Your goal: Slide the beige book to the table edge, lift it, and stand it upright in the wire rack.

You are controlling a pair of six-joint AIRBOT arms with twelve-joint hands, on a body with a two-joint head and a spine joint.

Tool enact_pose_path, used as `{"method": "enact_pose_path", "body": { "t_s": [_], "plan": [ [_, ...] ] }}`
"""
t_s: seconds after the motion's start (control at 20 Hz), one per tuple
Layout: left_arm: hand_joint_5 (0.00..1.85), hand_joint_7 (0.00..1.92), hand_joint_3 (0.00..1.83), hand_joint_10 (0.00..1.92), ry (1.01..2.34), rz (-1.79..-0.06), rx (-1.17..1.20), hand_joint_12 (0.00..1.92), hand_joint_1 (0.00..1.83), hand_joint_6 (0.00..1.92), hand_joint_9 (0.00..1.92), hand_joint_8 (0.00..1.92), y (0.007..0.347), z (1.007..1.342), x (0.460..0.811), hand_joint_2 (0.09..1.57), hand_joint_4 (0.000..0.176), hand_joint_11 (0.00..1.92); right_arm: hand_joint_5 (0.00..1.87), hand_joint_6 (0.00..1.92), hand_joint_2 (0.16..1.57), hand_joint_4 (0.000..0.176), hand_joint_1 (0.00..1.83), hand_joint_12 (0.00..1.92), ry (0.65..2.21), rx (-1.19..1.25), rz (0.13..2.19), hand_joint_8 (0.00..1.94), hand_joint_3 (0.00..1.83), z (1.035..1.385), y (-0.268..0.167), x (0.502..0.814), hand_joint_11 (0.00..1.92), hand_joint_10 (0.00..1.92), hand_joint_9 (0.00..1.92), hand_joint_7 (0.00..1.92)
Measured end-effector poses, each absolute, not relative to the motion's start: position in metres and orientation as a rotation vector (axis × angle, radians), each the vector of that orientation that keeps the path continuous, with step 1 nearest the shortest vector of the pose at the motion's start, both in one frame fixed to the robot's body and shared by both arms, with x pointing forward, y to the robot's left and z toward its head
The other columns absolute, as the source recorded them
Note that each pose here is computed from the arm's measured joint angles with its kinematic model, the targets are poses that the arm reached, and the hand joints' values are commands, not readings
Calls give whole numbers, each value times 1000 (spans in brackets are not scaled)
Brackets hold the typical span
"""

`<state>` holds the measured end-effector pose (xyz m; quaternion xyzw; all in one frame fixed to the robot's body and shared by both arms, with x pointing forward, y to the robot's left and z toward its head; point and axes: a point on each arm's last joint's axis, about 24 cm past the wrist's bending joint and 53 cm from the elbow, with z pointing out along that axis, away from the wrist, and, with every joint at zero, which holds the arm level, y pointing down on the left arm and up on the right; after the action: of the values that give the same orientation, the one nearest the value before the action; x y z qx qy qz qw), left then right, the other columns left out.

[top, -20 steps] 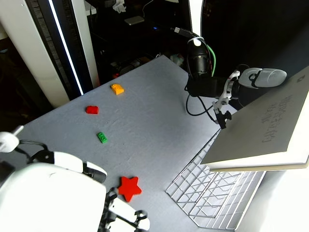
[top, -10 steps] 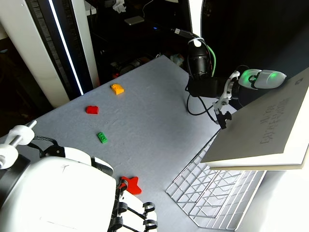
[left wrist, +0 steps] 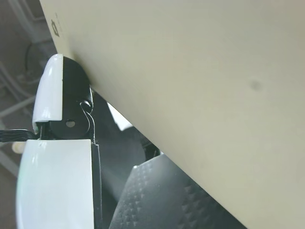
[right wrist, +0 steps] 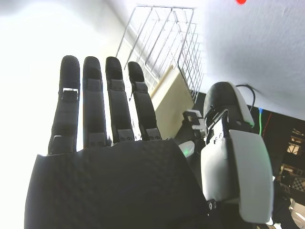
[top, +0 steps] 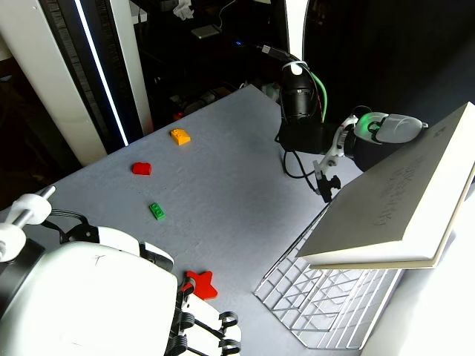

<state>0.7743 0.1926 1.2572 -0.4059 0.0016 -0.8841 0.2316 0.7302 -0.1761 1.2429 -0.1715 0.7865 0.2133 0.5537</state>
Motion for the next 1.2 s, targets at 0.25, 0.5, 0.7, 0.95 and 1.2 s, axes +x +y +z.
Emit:
{"method": "enact_pose_path", "body": {
  "t_s": [0.25, 0.5, 0.7, 0.95, 1.2],
  "plan": [
    [684, 823, 1, 1392, 0, -2452, -1135, 1385, 1352, 1233, 857, 1307, 182, 1256, 771, 1196, 0, 754, 298, 10, 1167, 0, 121, 724, 1860, -401, 507, 5, 0, 1243, -176, 731, 0, 5, 259, 278],
    [679, 817, 1, 1418, 0, -2427, -1125, 1407, 1348, 1244, 841, 1311, 191, 1257, 776, 1202, 0, 728, 281, 0, 1175, 0, 84, 687, 1862, -401, 508, 1, 2, 1242, -176, 730, 0, 1, 246, 266],
    [678, 826, 0, 1408, -4, -2423, -1121, 1419, 1354, 1225, 853, 1308, 188, 1257, 779, 1197, 0, 748, 287, 4, 1174, 0, 89, 758, 1863, -408, 516, 4, 0, 1242, -171, 730, 0, 4, 255, 273],
    [710, 780, 0, 1422, -18, -2415, -1131, 1417, 1349, 1239, 810, 1346, 187, 1254, 781, 1207, 0, 737, 295, 4, 1175, 0, 87, 722, 1865, -408, 517, 1, 0, 1242, -171, 730, 0, 0, 250, 269],
    [708, 812, 0, 1408, -25, -2413, -1148, 1425, 1345, 1228, 849, 1296, 180, 1247, 782, 1197, 0, 743, 294, 4, 1172, 0, 103, 756, 1868, -406, 522, 5, 0, 1242, -170, 729, 0, 3, 265, 275]
  ]
}}
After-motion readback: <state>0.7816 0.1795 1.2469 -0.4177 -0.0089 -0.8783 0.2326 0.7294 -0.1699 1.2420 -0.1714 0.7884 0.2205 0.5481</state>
